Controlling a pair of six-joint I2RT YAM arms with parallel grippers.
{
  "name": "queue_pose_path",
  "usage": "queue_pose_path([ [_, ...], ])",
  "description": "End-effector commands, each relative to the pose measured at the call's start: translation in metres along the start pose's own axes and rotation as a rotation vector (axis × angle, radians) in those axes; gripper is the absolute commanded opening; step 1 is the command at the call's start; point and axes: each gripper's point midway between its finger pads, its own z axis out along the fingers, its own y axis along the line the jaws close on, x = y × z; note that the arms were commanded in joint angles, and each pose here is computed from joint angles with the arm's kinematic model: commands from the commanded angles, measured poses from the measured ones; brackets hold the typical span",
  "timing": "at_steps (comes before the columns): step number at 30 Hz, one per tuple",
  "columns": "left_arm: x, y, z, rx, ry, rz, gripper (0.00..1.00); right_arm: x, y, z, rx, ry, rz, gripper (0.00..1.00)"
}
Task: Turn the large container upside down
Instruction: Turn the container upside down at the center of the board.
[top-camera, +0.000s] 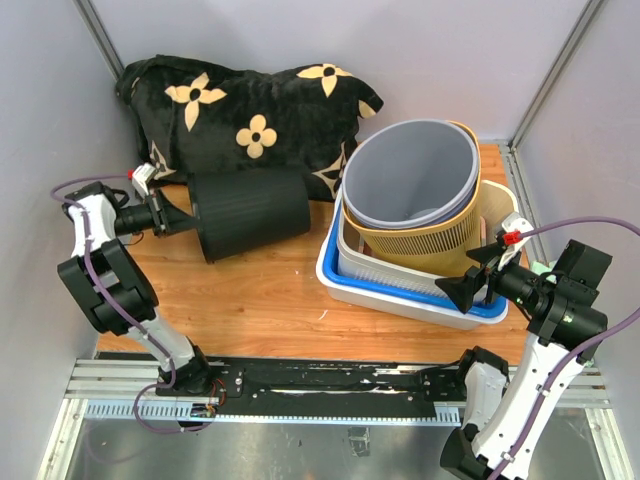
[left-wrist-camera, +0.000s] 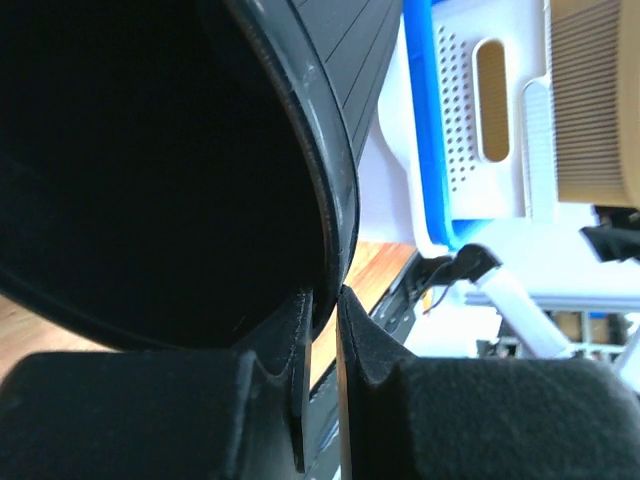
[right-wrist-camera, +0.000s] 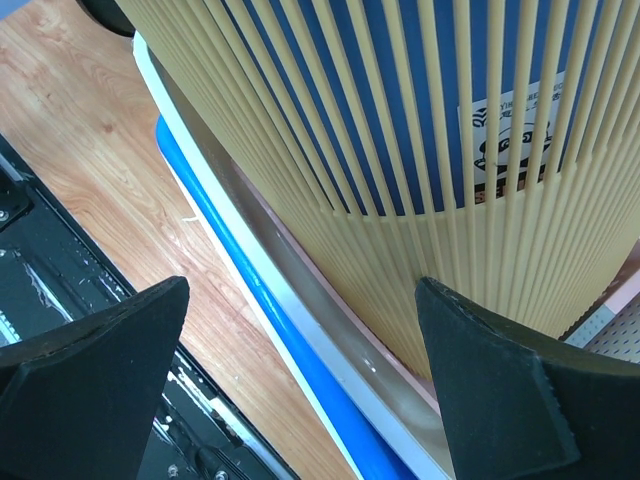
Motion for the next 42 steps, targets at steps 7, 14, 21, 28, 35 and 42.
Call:
queue_pose_path([
  [7, 0.008, 0.037, -0.006, 0.128, -0.089, -0.3, 0.0, -0.006, 0.001, -0.001, -0.021, -0.006, 0.02, 0.98],
  [14, 0.025, 0.076, -0.006, 0.115, -0.076, -0.403, 0.0, -0.005, 0.0, 0.0, -0.027, -0.003, 0.027, 0.98],
  [21, 0.016, 0.067, -0.022, -0.024, -0.018, -0.236, 0.17, -0.005, -0.001, 0.001, -0.034, -0.001, 0.036, 0.98],
  [28, 0.02, 0.07, -0.023, -0.044, 0.002, -0.234, 0.45, -0.005, 0.002, 0.0, -0.032, -0.005, 0.021, 0.98],
  [35, 0.024, 0.073, -0.021, -0.043, 0.006, -0.227, 0.5, -0.006, 0.003, 0.0, -0.032, -0.008, 0.015, 0.98],
  [42, 0.017, 0.062, -0.009, 0.02, -0.006, -0.196, 0.5, -0.006, 0.004, -0.001, -0.031, -0.009, 0.011, 0.98],
])
